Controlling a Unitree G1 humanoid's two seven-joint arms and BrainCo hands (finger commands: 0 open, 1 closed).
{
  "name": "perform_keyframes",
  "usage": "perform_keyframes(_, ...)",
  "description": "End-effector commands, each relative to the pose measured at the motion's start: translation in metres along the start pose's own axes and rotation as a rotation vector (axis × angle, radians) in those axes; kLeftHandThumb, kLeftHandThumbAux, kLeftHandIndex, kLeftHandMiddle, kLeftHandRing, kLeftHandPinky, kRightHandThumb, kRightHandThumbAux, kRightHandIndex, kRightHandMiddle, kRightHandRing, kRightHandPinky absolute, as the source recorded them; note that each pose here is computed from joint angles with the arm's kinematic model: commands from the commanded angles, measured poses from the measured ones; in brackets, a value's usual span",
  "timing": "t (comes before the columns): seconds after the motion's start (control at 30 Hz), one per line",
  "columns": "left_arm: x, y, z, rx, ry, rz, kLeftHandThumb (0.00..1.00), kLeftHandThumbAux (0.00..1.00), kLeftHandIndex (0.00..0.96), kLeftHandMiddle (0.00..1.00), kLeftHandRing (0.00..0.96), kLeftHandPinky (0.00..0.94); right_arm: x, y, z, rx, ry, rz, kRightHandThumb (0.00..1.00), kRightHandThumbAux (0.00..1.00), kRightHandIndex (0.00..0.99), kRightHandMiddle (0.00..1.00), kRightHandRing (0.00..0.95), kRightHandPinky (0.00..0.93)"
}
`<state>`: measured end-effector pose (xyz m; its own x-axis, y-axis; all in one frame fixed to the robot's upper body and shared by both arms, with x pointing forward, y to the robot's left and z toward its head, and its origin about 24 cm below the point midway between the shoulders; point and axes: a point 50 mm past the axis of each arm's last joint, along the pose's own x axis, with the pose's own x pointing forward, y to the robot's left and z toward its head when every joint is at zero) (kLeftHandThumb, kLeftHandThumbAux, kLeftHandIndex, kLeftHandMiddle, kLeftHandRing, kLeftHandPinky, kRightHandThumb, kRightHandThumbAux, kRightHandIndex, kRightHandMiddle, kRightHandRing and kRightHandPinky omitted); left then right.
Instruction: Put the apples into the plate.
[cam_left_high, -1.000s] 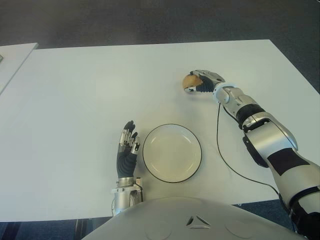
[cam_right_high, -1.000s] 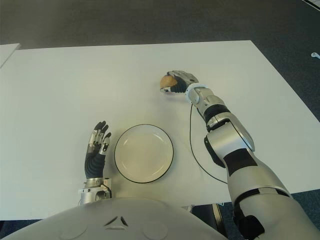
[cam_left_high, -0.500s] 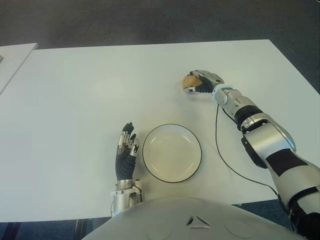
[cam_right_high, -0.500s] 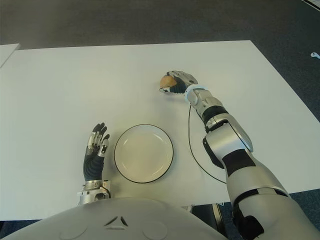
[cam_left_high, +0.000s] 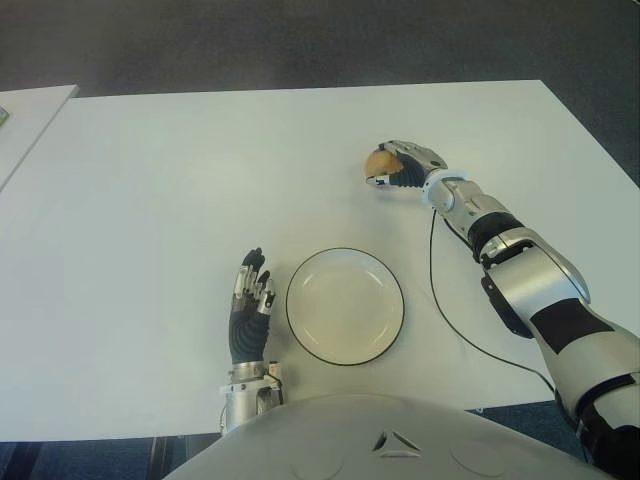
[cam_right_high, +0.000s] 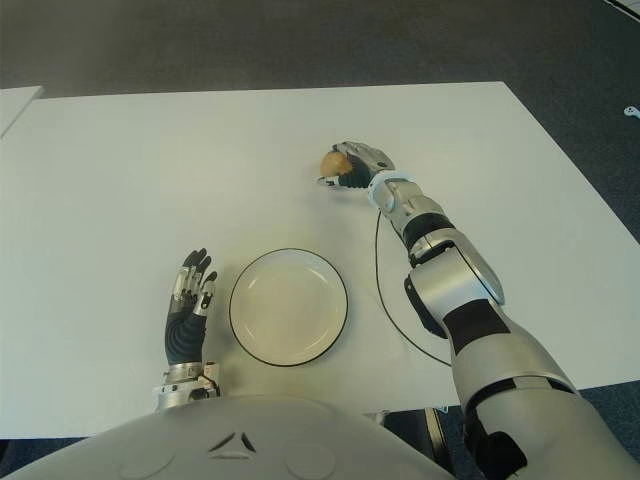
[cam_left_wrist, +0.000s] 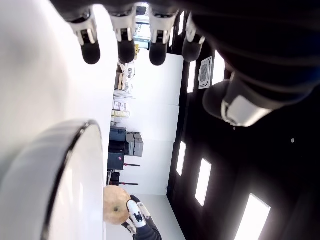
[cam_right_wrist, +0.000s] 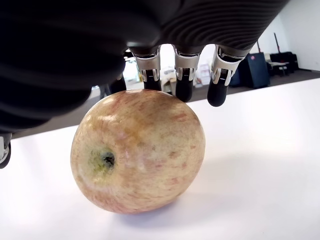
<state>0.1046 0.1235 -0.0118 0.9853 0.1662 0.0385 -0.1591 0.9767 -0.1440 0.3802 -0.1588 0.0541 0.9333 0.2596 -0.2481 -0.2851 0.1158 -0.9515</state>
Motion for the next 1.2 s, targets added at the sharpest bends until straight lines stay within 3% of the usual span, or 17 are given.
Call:
perform_keyframes(0.03, -0.009, 0.001, -0.004, -0.019, 0.035, 0.050, 0.166, 0.486, 0.062, 0.077, 0.064, 0.066, -0.008, 0.031, -0.008, 0.011, 0.052, 0.102, 0.115, 0.292, 0.000, 0.000, 0.000, 0.000)
perform_keyframes(0.5, -0.008, 0.001, -0.004, -0.039, 0.028, 0.059, 0.170, 0.464, 0.062, 0.072, 0.060, 0.076, -0.010, 0.037, -0.009, 0.011, 0.060, 0.109, 0.116, 0.288, 0.000, 0.000, 0.000, 0.000)
perform_keyframes(1.03, 0.001, -0.001, -0.005, -0.064, 0.018, 0.049, 0.184, 0.490, 0.069, 0.084, 0.069, 0.076, -0.011, 0.031, -0.012, -0.033, 0.039, 0.094, 0.127, 0.304, 0.000, 0.000, 0.000, 0.000)
perform_keyframes(1.2, 0.002, -0.002, -0.006, -0.035, 0.032, 0.045, 0.183, 0.507, 0.068, 0.086, 0.071, 0.072, -0.016, 0.024, -0.020, -0.050, -0.013, 0.064, 0.132, 0.305, 0.000, 0.000, 0.000, 0.000)
